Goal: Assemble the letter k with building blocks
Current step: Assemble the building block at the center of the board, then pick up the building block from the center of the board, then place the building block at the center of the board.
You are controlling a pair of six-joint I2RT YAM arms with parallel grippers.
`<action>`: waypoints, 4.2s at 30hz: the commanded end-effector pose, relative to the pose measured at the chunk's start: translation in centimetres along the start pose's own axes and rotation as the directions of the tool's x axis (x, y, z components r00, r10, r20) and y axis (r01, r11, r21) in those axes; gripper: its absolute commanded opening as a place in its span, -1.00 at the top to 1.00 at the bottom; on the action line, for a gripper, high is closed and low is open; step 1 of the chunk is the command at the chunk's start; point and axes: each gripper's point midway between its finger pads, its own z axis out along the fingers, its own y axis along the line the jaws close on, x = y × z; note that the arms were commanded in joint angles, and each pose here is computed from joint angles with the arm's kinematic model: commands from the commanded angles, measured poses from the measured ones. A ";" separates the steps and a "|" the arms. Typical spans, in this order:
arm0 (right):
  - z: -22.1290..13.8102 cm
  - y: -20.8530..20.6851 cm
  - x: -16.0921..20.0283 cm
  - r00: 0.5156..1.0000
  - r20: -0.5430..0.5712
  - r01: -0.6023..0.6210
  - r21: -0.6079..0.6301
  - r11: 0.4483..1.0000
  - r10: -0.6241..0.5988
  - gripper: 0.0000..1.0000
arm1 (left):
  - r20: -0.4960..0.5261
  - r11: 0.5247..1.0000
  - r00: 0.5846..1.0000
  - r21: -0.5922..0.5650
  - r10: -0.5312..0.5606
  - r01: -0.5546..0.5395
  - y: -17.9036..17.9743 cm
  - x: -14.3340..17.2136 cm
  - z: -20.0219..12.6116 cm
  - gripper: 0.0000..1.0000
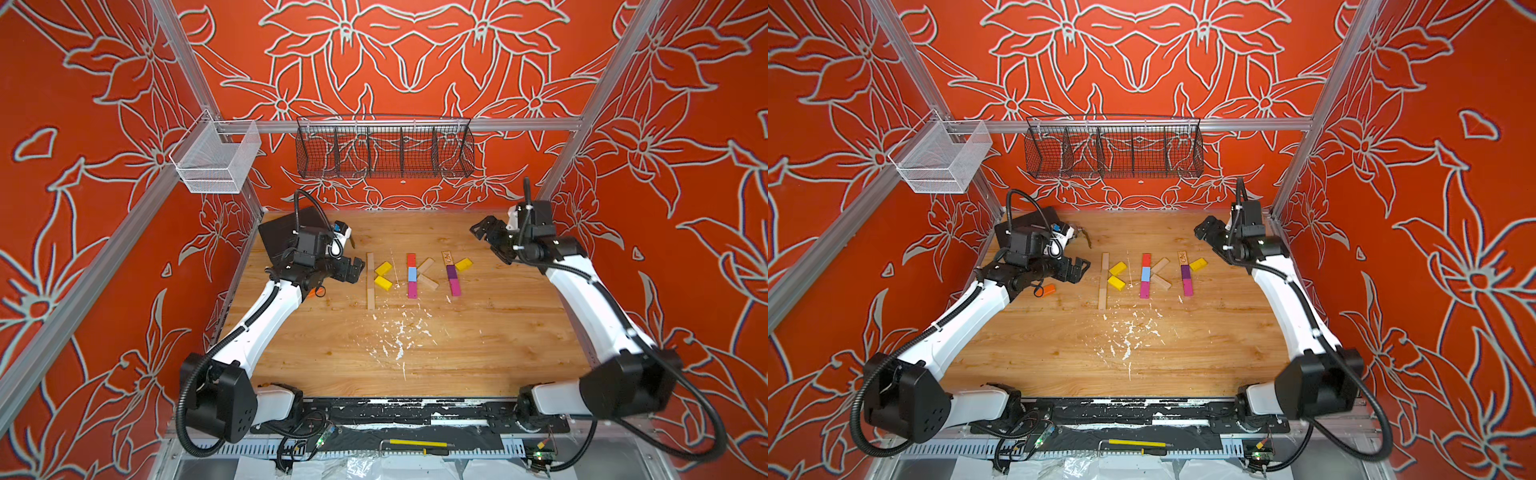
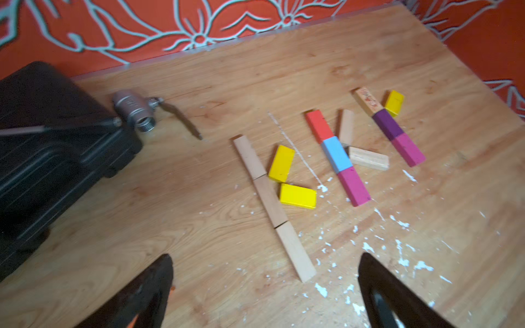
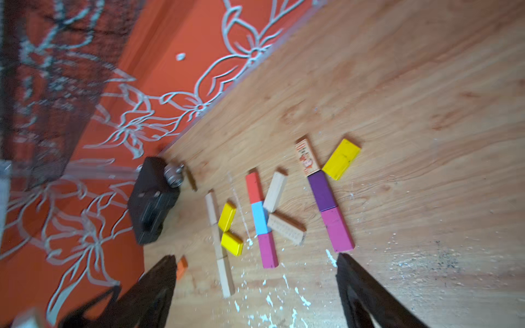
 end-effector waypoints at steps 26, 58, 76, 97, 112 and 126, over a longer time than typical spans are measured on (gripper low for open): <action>-8.6 3.2 8.1 0.826 0.047 0.546 -0.317 0.776 -0.562 -0.77 | -0.675 0.990 0.724 0.089 0.142 -0.112 12.4 15.2 5.5 -0.65; -5.3 -0.9 4.1 0.972 0.079 0.226 -0.065 0.972 -0.221 -0.62 | -0.731 1.000 0.682 0.002 0.012 -0.015 10.7 15.7 7.2 0.57; -5.5 -7.8 1.5 0.966 0.255 -0.107 0.261 0.959 0.039 -0.64 | -0.137 0.951 0.970 0.266 0.200 -0.159 -10.5 -1.5 0.9 0.57; -11.0 -10.2 3.9 0.919 0.393 -0.126 0.251 0.960 0.018 -0.60 | -0.178 0.459 0.465 0.645 0.867 -0.611 -31.5 12.4 11.4 0.52; -11.6 -9.5 3.8 0.917 0.400 -0.096 0.230 0.968 -0.004 -0.58 | -0.231 0.406 0.351 0.696 0.907 -0.592 -31.8 15.6 14.6 0.25; -12.0 -8.0 2.8 0.910 0.401 0.017 0.225 0.974 -0.108 -0.59 | -0.118 0.482 0.547 0.647 0.829 -0.591 -34.1 9.9 11.5 -0.55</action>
